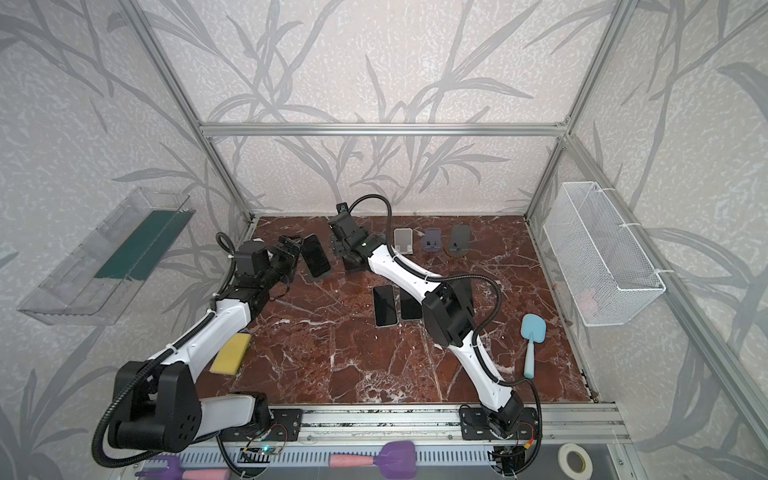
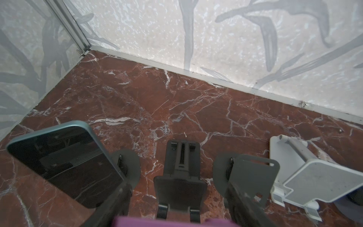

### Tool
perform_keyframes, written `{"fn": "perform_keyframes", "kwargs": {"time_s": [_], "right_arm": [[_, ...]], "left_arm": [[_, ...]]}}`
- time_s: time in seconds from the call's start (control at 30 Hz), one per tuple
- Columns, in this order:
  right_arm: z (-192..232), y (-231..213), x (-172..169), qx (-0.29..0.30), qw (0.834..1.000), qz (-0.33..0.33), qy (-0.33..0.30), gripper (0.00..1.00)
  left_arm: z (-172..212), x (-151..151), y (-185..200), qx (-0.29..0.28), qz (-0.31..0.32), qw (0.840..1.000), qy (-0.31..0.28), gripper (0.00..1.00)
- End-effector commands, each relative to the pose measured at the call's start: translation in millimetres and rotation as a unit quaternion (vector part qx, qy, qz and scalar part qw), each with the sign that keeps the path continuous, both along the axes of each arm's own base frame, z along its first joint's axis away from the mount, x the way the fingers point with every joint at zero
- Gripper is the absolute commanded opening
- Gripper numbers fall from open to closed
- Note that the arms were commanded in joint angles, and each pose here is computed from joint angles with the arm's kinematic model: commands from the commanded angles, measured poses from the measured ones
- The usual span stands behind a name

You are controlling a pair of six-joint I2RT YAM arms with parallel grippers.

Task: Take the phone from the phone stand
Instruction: 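Carry the purple-framed phone nearer the robot over the lying phones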

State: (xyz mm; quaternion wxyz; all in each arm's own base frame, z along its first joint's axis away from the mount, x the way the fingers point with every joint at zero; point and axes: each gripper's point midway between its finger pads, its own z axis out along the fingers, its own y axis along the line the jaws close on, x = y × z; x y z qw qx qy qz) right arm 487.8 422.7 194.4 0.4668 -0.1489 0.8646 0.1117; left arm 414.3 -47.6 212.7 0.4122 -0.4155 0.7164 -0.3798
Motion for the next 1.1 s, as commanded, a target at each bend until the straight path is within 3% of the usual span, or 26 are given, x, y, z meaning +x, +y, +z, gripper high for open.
{"fn": "perform_keyframes", "kwargs": {"time_s": [0.0, 0.47, 0.87, 1.07], "right_arm": [[68, -6, -8, 0.046, 0.997, -0.003, -0.059, 0.72], [43, -10, -65, 0.052, 0.998, 0.028, -0.024, 0.72], [-38, -7, -126, 0.045, 0.995, 0.042, 0.079, 0.71], [-74, -11, -139, 0.035, 0.990, 0.031, 0.132, 0.71]], "left_arm": [[14, 4, -1, -0.005, -0.002, 1.000, -0.021, 0.95], [22, 1, 2, 0.004, 0.003, 0.999, -0.032, 0.95], [17, 3, -1, -0.002, -0.003, 1.000, -0.025, 0.95], [13, 4, -3, -0.005, -0.006, 1.000, -0.019, 0.95]]}}
